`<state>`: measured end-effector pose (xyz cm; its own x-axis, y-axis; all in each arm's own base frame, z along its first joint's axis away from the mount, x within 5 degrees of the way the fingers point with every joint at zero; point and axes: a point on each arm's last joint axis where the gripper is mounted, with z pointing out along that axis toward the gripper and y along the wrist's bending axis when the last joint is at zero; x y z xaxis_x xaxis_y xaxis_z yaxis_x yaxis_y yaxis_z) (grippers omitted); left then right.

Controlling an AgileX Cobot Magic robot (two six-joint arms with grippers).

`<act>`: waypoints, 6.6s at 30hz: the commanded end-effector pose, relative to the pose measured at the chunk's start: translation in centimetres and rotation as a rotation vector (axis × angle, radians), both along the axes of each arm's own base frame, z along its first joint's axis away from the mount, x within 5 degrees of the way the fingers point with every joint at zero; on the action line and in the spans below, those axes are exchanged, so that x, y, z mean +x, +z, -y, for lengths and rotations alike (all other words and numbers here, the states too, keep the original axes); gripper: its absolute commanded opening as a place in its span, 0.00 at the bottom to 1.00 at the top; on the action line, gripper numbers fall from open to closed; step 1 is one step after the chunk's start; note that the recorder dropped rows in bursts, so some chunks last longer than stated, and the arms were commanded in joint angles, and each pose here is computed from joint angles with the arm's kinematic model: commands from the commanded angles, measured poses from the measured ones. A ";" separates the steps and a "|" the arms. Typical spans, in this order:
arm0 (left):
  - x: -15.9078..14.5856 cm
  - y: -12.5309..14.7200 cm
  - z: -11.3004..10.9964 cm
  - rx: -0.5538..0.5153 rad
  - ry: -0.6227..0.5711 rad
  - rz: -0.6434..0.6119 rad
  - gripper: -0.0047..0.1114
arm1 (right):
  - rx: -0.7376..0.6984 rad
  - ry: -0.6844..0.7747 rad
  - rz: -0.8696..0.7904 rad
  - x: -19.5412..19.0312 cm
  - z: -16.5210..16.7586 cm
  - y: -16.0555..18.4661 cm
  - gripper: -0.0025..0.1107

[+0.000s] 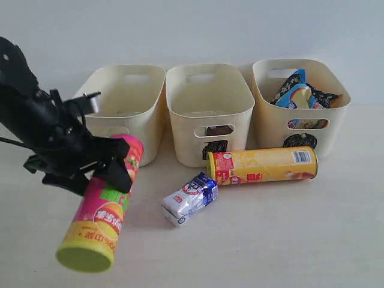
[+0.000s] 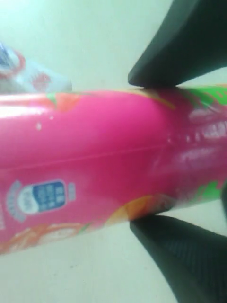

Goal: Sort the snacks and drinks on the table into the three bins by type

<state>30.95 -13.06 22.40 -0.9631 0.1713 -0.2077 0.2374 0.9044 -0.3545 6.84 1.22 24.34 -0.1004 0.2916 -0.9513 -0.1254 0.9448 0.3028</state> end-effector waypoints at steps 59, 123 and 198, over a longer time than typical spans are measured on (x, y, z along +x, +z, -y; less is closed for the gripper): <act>14.9 7.2 -1.4 -0.010 0.183 0.905 0.70 | -0.007 0.003 -0.005 0.0 0.0 -0.1 0.02; -7.5 6.0 10.5 -0.109 -0.652 0.372 0.62 | -0.009 0.003 -0.004 0.0 0.0 -0.1 0.02; 7.7 8.4 16.1 -0.206 -0.137 1.315 0.08 | -0.006 0.004 -0.006 0.0 0.0 -0.1 0.02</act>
